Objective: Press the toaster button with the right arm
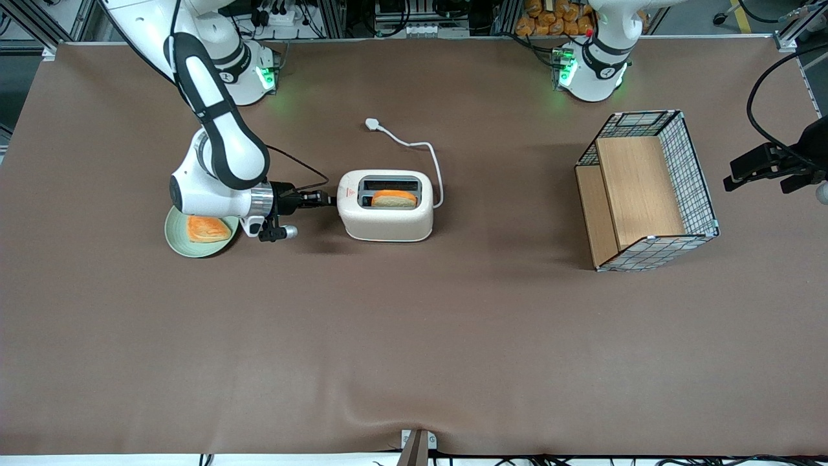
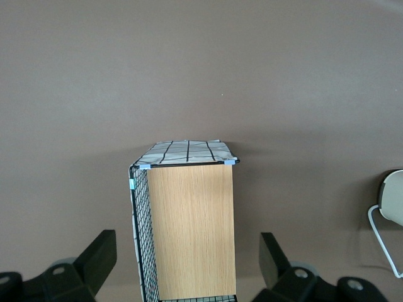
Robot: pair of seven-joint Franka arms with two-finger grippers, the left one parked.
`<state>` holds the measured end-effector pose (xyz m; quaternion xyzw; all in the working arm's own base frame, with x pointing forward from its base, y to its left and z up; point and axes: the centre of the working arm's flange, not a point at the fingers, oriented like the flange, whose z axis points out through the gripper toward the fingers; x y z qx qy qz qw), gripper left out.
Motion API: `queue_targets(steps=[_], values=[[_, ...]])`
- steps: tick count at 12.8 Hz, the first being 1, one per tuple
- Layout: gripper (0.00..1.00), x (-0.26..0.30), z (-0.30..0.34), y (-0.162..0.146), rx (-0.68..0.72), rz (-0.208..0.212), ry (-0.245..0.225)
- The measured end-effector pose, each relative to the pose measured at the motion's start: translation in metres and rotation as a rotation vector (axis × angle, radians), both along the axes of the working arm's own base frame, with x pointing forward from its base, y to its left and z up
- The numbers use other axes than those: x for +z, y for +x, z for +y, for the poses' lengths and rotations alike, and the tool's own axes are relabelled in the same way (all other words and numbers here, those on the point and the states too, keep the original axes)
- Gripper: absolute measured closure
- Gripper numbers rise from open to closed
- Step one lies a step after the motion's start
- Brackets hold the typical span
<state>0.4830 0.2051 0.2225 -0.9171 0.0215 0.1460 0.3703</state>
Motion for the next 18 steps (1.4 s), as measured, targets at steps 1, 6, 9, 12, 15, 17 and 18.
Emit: queue_targets(steps=[1, 6, 9, 12, 15, 17, 18], values=[[0.99, -0.004, -0.001, 0.0, -0.001, -0.002, 0.007], [0.99, -0.017, -0.007, -0.001, -0.003, -0.01, 0.055], [0.99, -0.016, -0.007, 0.0, -0.006, -0.012, 0.06], [0.99, -0.007, -0.011, 0.008, -0.017, -0.03, 0.065], [0.93, 0.02, -0.023, 0.03, -0.015, -0.081, 0.038], [0.71, 0.04, -0.041, 0.05, 0.0, -0.105, 0.026], [0.59, 0.051, -0.053, 0.06, 0.019, -0.114, 0.024]])
